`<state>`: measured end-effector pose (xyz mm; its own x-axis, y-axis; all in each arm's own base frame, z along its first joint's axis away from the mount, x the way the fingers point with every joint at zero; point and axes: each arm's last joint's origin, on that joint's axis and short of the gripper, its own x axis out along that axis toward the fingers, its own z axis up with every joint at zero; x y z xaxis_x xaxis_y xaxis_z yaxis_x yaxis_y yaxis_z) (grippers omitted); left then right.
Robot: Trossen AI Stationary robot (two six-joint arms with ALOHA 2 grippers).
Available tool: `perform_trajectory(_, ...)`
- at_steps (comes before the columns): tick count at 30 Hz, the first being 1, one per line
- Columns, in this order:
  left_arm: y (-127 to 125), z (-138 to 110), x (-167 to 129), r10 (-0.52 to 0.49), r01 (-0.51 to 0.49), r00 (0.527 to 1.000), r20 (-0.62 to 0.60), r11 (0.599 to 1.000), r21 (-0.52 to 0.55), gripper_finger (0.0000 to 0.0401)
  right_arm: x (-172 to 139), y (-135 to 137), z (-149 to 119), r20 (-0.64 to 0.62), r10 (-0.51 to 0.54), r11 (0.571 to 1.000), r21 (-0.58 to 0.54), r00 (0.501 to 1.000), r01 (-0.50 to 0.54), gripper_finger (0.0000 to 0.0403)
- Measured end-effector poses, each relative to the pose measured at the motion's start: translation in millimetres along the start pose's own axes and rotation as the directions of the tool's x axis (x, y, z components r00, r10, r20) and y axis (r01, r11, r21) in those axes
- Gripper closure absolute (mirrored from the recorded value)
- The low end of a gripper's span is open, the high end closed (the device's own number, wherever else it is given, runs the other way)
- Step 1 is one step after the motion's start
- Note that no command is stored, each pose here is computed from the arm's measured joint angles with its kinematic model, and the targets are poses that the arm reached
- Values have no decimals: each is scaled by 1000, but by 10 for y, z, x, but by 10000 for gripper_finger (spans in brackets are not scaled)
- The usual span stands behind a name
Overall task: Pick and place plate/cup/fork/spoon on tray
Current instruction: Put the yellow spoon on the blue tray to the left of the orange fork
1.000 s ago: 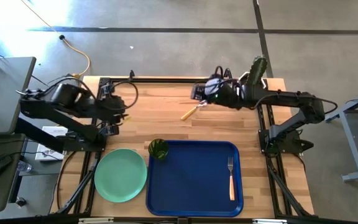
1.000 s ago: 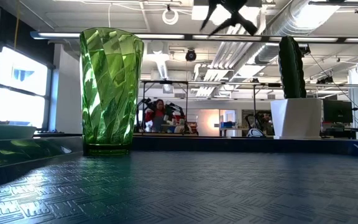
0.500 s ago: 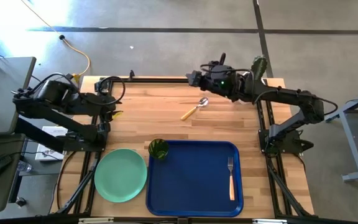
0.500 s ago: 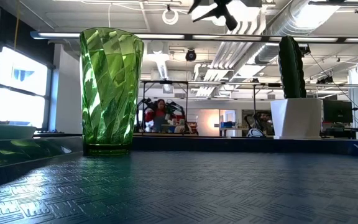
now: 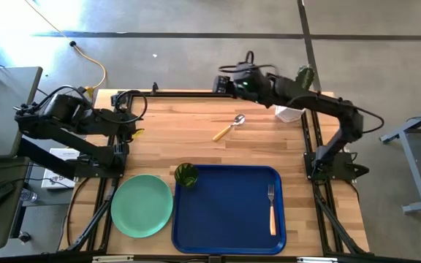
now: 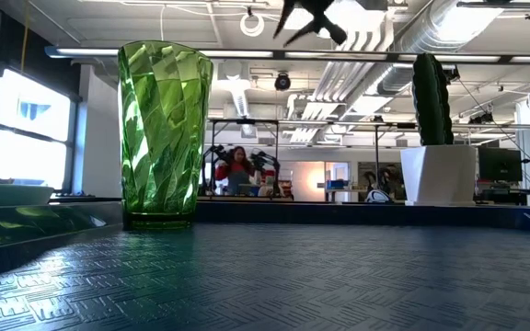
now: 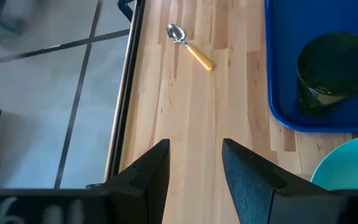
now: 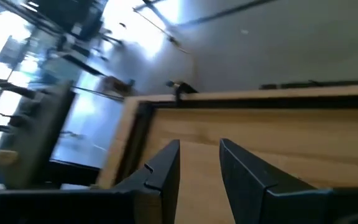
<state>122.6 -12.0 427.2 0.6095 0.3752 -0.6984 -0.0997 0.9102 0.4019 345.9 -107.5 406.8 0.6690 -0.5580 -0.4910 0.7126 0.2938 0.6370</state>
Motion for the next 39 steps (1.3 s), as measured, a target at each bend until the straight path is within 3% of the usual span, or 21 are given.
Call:
perform_trajectory(6,0,0,0,-1,1,1000,0,1000,-2,266,241,-136,-112,-112,-234,968,63,966,242,300)
perform_trajectory(14,0,0,1,0,0,1000,0,1000,-28,266,596,-351,-366,-195,-439,869,158,877,470,300)
perform_trajectory(23,-1,0,1,0,0,1000,0,1000,-29,266,973,-486,-609,-231,-527,791,220,818,571,300)
perform_trajectory(32,-1,0,1,0,0,1000,0,999,-53,266,1304,-633,-848,-238,-598,683,348,765,642,300)
perform_trajectory(39,-1,0,2,0,0,1000,-1,999,-52,266,1386,-679,-1008,-207,-647,595,465,734,655,300)
